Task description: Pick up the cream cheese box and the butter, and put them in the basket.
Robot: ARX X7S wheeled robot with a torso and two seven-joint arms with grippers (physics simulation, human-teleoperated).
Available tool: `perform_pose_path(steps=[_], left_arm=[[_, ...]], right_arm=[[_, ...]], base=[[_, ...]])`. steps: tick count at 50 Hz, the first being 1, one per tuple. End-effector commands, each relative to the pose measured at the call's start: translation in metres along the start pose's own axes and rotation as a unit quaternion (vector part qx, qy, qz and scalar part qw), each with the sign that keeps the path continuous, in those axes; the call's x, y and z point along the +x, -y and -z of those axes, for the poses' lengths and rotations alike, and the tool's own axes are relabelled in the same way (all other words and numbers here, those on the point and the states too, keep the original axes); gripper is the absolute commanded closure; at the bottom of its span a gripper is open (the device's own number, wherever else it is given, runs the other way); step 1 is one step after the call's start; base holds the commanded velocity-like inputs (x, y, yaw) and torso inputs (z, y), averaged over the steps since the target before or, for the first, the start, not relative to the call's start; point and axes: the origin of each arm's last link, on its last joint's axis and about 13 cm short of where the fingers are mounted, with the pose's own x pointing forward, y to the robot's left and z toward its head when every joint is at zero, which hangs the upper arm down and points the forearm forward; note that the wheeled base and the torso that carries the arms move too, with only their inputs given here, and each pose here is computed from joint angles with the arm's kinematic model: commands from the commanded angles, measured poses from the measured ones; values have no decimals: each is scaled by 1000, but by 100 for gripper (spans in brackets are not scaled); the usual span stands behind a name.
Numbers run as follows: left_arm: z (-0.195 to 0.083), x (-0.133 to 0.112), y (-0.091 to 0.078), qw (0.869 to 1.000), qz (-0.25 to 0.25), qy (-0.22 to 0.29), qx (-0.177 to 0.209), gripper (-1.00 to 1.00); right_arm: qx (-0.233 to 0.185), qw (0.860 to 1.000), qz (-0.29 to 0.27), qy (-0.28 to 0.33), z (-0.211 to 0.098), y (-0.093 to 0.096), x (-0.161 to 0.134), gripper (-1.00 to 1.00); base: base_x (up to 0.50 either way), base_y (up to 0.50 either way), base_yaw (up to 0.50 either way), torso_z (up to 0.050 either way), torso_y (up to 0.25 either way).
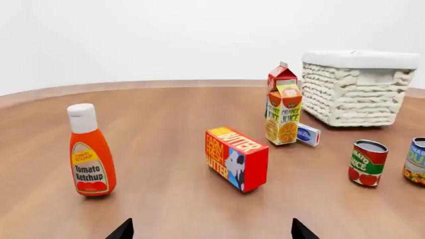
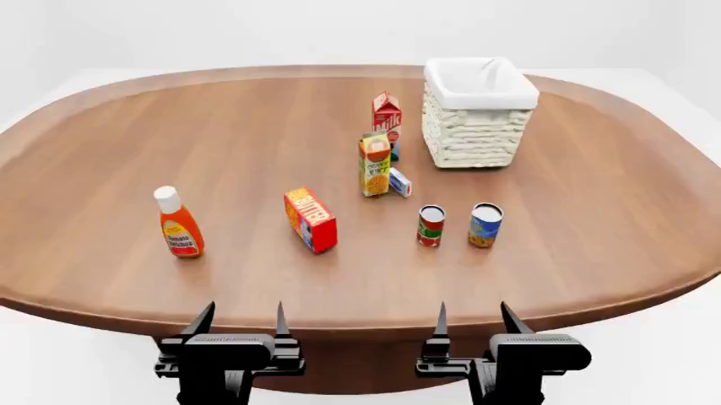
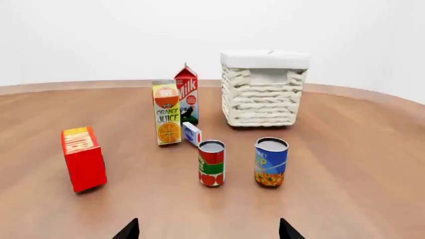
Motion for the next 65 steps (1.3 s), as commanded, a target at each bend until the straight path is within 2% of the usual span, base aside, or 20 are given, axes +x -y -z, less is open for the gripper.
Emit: perform_pose_path(steps=[1, 50, 54, 57, 58, 59, 61, 62, 65], left_arm=[[0, 0, 0, 1000, -1, 0, -1, -100], [-8, -3, 0, 1000, -1, 14, 6, -100], [-23, -1, -8, 998, -27, 49, 1, -100], [-44, -2, -18, 993, -54, 101, 14, -100], [-50, -2, -21, 991, -61, 117, 20, -100], [-63, -5, -29, 985, -83, 149, 30, -100], [-75, -7, -36, 979, -105, 174, 28, -100], [-81, -9, -40, 975, -115, 188, 29, -100], [-94, -14, -49, 963, -139, 229, 36, -100]], right_arm=[[-14, 1000, 0, -2, 0, -1, 0, -100], [-17, 1000, 5, -5, -1, -1, -1, -100], [10, 998, 44, 46, -21, 9, 4, -100], [47, 991, 72, 99, -40, 19, 8, -100], [45, 989, 85, 116, -46, 23, 9, -100], [52, 980, 104, 161, -58, 30, 10, -100], [59, 972, 120, 191, -67, 35, 10, -100], [86, 962, 116, 233, -78, 41, 8, -100], [76, 951, 127, 273, -88, 45, 5, -100]], base=[[0, 0, 0, 0, 0], [0, 0, 0, 0, 0], [0, 0, 0, 0, 0], [0, 0, 0, 0, 0], [0, 0, 0, 0, 0], [0, 0, 0, 0, 0], [0, 0, 0, 0, 0], [0, 0, 0, 0, 0], [0, 0, 0, 0, 0]])
